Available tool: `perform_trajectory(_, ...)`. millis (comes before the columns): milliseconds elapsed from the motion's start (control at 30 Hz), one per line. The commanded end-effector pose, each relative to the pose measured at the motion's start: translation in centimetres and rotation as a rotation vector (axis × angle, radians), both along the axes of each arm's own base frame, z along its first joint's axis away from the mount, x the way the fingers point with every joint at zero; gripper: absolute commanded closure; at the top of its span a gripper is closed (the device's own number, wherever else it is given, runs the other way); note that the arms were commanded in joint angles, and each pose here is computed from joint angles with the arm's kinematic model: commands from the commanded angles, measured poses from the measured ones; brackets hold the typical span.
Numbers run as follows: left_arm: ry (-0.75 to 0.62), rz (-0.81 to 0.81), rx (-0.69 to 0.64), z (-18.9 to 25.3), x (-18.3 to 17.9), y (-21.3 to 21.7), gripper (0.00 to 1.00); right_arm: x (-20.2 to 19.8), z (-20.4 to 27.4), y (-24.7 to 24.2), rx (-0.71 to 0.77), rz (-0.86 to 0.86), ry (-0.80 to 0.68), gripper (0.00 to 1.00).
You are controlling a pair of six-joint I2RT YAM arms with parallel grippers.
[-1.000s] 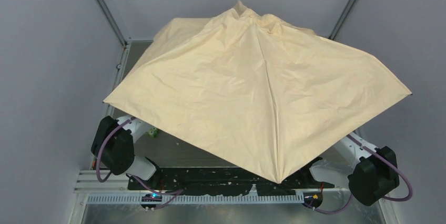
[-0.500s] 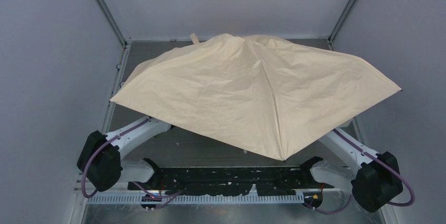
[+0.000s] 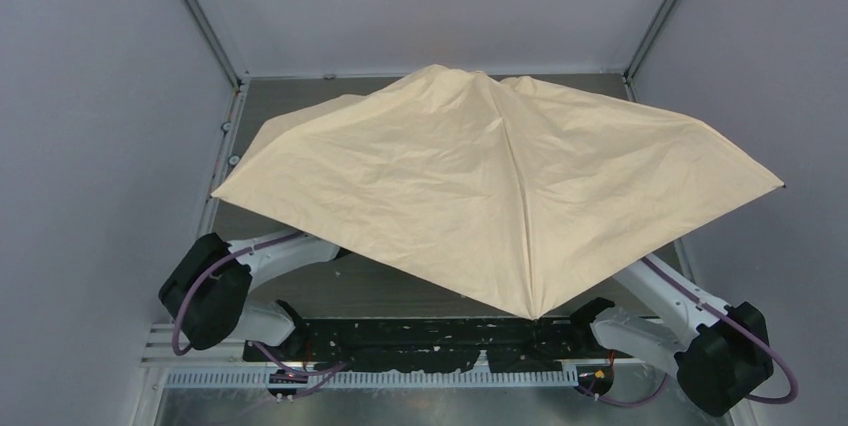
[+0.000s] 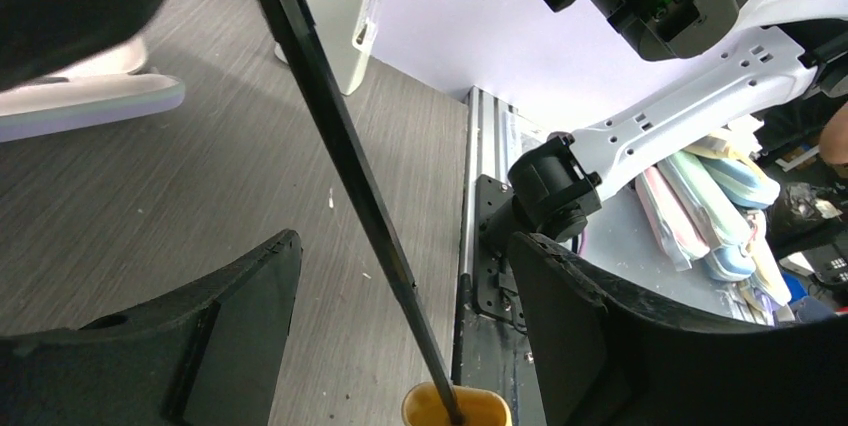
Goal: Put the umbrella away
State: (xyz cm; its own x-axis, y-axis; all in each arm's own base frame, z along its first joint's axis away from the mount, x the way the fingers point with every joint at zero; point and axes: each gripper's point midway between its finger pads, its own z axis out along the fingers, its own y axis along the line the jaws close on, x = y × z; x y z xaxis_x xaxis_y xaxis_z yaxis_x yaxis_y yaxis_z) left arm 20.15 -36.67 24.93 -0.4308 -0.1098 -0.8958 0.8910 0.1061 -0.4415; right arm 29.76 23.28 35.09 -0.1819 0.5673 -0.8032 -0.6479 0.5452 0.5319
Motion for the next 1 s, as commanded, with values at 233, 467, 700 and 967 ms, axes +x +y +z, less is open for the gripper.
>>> perform_trajectory(233, -0.01, -0.126, -0.065, 1.2, -1.8, -2.2, 0.9, -2.3, 4.5, -0.7, 0.018, 0.017, -0.158, 0.94)
perform_trajectory(467, -0.128, -0.043, -0.1, 4.1, -0.8, -1.5, 1.0, -3.9, -0.9, 0.5, -0.072, 0.124, -0.052, 0.94)
perform_trajectory(700, -0.235, 0.027, -0.111, 6.9, 0.1, -0.8, 1.0, -5.2, -7.4, 0.0, -0.079, 0.102, 0.097, 0.94)
perform_trajectory(967, -0.262, 0.058, -0.162, 8.8, 0.3, -0.5, 1.0, -6.3, -11.0, 1.0, -0.062, 0.105, 0.193, 0.91)
